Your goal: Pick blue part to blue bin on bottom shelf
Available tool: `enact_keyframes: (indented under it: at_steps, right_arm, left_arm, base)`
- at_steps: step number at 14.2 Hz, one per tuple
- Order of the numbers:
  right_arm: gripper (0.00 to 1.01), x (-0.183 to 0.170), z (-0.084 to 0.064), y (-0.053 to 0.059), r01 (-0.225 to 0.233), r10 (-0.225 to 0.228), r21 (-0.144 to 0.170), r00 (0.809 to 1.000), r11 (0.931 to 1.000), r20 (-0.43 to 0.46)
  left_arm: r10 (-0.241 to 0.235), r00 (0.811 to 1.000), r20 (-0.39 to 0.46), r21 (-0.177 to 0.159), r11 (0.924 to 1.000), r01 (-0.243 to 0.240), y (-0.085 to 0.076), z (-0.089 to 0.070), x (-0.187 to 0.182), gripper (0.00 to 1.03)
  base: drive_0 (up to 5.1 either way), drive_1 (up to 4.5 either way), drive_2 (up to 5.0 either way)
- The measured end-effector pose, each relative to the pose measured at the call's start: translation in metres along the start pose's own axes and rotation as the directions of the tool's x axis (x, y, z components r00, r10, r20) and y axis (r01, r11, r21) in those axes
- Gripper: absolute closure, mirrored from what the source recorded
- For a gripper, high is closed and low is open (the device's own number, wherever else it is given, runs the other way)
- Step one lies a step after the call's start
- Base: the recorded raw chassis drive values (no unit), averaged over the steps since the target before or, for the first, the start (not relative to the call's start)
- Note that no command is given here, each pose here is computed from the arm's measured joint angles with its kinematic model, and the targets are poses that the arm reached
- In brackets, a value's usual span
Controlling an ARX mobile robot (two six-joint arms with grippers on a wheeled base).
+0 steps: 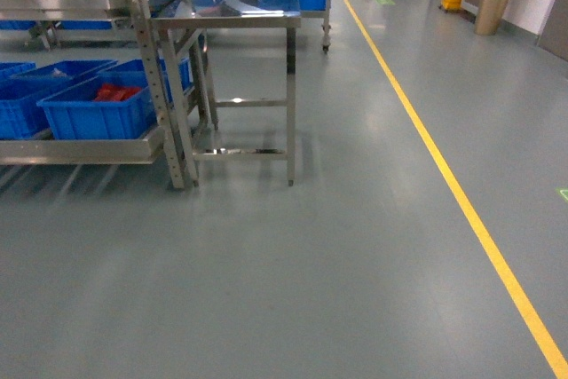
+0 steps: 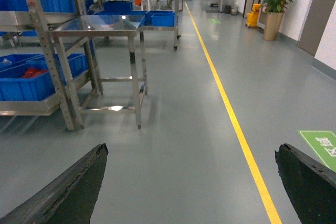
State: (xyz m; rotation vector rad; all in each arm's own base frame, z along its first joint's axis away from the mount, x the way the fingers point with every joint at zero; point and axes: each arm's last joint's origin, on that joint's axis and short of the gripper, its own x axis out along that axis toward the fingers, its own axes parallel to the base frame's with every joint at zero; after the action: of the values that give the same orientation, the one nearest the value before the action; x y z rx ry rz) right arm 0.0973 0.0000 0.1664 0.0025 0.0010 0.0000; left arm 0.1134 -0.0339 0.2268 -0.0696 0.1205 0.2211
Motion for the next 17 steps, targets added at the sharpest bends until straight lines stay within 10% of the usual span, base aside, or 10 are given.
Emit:
enact_keyframes:
  at_steps: [17]
  right_arm:
    - [0.03,0.0,0.0,0.0,0.0,0.0,0.0,1.0,1.0,0.0]
  left_arm:
    - [-0.001,1.0,0.001,0.0,1.0,0.001,-0.0001,0.0001,0.0,0.59]
  base:
    - [0.0,4.2,-4.2]
